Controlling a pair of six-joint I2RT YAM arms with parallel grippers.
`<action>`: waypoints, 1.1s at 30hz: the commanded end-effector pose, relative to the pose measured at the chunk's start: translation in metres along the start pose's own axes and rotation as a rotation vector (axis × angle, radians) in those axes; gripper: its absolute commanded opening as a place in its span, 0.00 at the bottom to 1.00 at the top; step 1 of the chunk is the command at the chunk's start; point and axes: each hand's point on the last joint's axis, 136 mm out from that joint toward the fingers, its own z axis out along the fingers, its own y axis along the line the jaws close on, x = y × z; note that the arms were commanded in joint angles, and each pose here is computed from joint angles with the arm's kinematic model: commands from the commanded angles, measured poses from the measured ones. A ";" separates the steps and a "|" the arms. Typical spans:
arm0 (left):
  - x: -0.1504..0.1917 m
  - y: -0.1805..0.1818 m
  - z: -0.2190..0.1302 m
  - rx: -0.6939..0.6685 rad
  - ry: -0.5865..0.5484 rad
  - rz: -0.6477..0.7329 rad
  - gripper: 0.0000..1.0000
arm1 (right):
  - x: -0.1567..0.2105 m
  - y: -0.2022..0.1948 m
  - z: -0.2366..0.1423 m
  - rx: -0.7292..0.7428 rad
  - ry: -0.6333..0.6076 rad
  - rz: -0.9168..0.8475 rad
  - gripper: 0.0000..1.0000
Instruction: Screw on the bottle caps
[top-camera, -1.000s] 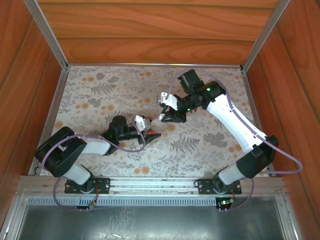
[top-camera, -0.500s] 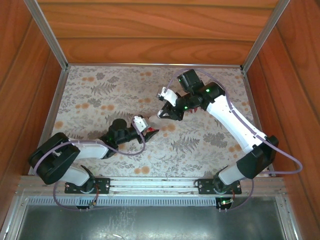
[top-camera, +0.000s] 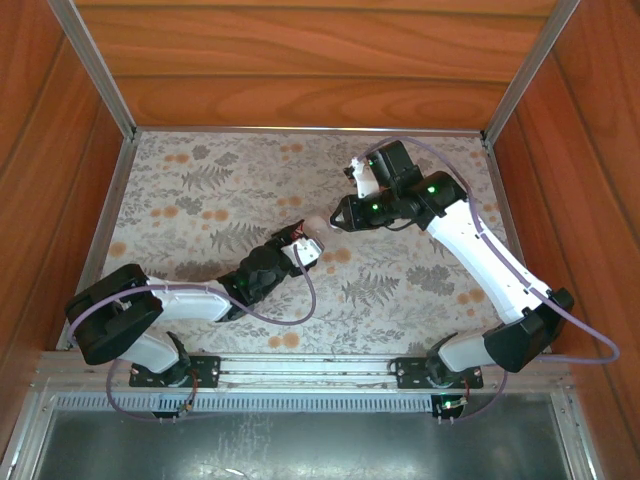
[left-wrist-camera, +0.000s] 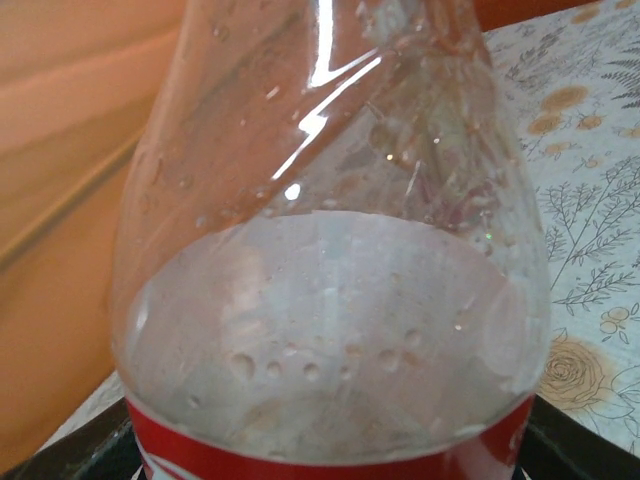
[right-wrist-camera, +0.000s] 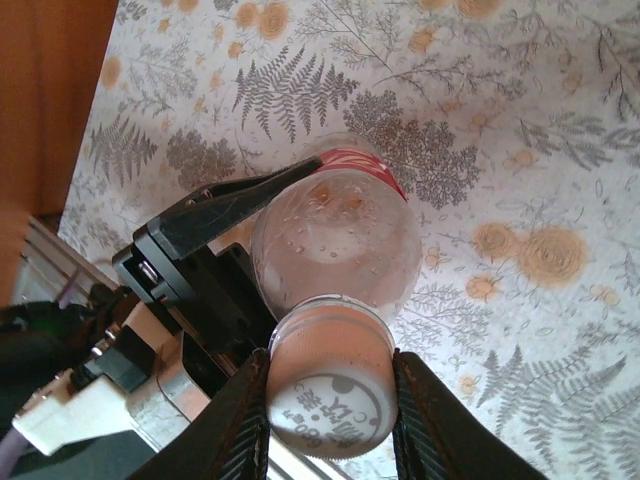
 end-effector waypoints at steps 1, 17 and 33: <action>0.020 -0.006 -0.005 0.017 0.064 0.043 0.66 | -0.003 0.015 -0.010 -0.063 -0.035 -0.016 0.39; 0.022 -0.040 -0.051 0.502 -0.047 -0.085 0.67 | 0.052 0.038 -0.031 -0.256 -0.128 -1.325 0.71; 0.007 -0.042 -0.075 0.638 -0.062 -0.078 0.66 | 0.064 0.034 0.000 -0.237 0.110 -1.524 0.56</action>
